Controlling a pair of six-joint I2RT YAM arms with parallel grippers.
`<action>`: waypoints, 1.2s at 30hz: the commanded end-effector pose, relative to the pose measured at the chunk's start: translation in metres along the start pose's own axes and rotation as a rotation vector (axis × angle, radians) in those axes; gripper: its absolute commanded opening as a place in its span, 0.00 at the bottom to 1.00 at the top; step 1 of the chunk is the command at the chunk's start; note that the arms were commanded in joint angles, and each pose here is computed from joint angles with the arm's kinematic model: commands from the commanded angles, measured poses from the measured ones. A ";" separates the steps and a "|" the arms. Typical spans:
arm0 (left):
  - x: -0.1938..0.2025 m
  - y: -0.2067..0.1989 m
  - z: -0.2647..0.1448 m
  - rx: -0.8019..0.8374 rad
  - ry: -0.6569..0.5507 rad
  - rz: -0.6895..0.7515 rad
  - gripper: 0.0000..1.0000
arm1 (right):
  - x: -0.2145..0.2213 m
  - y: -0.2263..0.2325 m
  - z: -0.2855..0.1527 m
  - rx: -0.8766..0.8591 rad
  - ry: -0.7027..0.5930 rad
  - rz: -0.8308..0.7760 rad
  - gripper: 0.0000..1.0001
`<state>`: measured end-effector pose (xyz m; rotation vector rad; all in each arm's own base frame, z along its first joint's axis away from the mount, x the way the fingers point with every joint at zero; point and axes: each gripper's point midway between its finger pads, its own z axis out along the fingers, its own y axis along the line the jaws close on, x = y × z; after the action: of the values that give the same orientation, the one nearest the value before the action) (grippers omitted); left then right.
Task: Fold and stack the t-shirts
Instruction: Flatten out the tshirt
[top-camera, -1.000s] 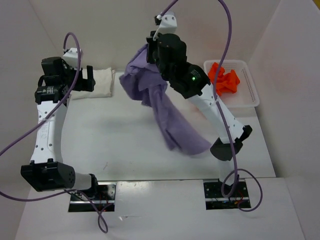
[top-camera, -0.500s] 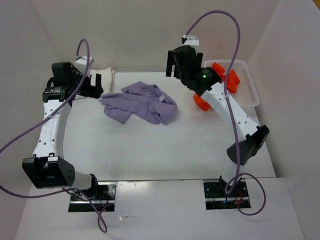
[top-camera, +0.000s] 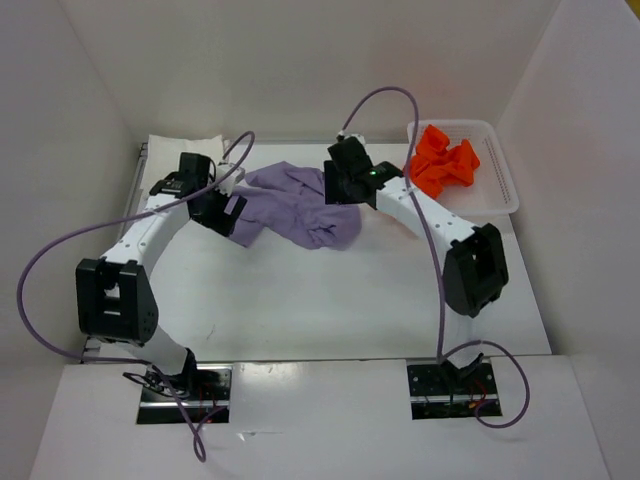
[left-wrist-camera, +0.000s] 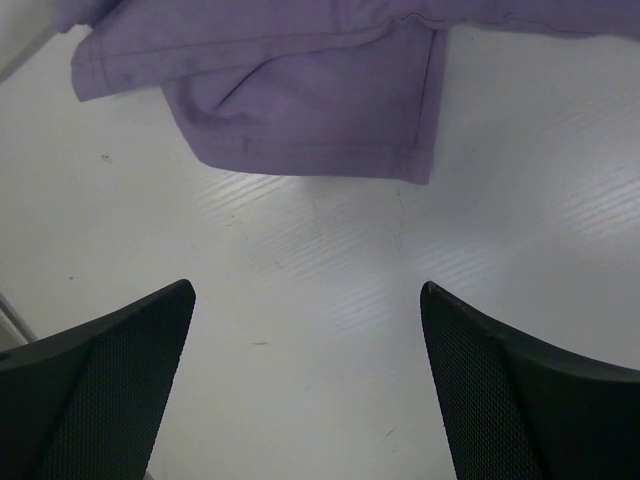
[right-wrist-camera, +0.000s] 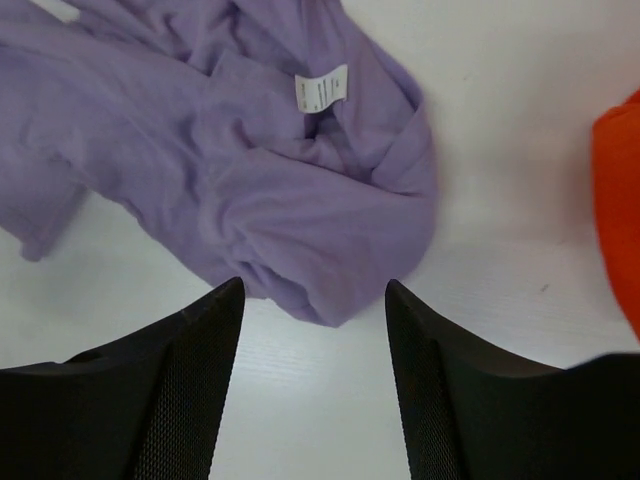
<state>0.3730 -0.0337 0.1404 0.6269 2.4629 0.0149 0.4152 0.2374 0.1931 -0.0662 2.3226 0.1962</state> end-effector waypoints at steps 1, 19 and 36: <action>-0.012 0.011 0.016 -0.017 -0.025 -0.084 1.00 | 0.002 0.027 0.030 -0.036 -0.011 -0.025 0.64; -0.022 0.075 0.090 0.019 -0.015 -0.382 1.00 | 0.060 0.044 0.130 0.228 0.115 -0.269 0.35; -0.032 0.115 0.132 0.073 -0.064 -0.539 1.00 | 0.044 0.020 0.105 0.250 0.118 -0.243 0.53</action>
<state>0.5025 0.0492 0.0648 -0.0164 2.5327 -0.2113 0.4617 0.2820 0.0602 -0.2636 2.4493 -0.2129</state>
